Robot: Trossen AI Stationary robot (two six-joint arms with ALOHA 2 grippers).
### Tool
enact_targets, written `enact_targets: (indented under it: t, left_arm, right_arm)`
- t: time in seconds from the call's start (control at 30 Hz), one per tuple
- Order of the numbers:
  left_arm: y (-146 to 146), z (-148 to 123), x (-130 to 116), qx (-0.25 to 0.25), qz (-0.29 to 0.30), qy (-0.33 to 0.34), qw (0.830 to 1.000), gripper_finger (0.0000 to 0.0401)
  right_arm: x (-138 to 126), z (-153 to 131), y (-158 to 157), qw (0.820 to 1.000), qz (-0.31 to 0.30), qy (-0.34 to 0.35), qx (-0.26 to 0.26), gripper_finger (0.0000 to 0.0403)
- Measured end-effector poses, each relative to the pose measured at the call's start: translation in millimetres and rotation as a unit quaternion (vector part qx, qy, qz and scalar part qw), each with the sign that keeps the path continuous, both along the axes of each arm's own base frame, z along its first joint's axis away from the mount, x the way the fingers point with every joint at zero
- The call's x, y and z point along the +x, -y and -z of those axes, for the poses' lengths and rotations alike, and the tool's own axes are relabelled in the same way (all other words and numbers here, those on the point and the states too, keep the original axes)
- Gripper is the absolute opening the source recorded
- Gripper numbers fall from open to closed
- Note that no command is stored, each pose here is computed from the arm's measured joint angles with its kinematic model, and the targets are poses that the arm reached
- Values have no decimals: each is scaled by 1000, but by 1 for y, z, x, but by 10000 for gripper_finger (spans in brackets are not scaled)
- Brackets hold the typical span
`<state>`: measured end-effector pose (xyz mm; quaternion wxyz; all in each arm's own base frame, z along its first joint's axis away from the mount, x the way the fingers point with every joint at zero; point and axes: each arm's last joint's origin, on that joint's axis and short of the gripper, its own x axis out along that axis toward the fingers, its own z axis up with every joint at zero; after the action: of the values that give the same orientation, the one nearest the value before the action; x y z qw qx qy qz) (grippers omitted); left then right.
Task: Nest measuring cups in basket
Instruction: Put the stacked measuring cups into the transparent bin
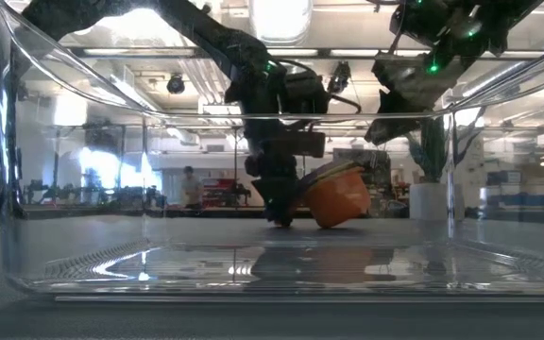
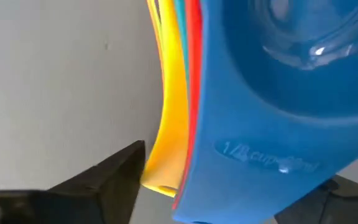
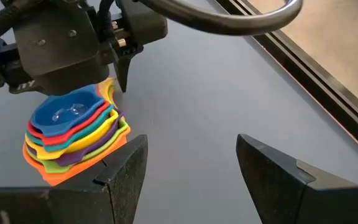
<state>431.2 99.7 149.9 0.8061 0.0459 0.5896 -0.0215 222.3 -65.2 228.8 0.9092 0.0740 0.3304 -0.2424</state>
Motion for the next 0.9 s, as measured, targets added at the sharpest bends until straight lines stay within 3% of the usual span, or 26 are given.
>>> enact_targets:
  t: [0.37,0.5,0.63,0.9]
  left_arm:
    - [-2,0,0,3,3,5,1000,101]
    - [-4,-1,-2,5,-1,-7,1000,96]
    - [-6,-8,-6,29,-5,-42,999,48]
    - [-6,-26,-6,38,5,-62,997,27]
  right_arm:
    - [0,0,0,1000,1,0,0,238]
    - [0,0,0,1000,1,0,0,238]
    - [0,0,0,1000,1,0,0,238]
    - [0,0,0,1000,1,0,0,238]
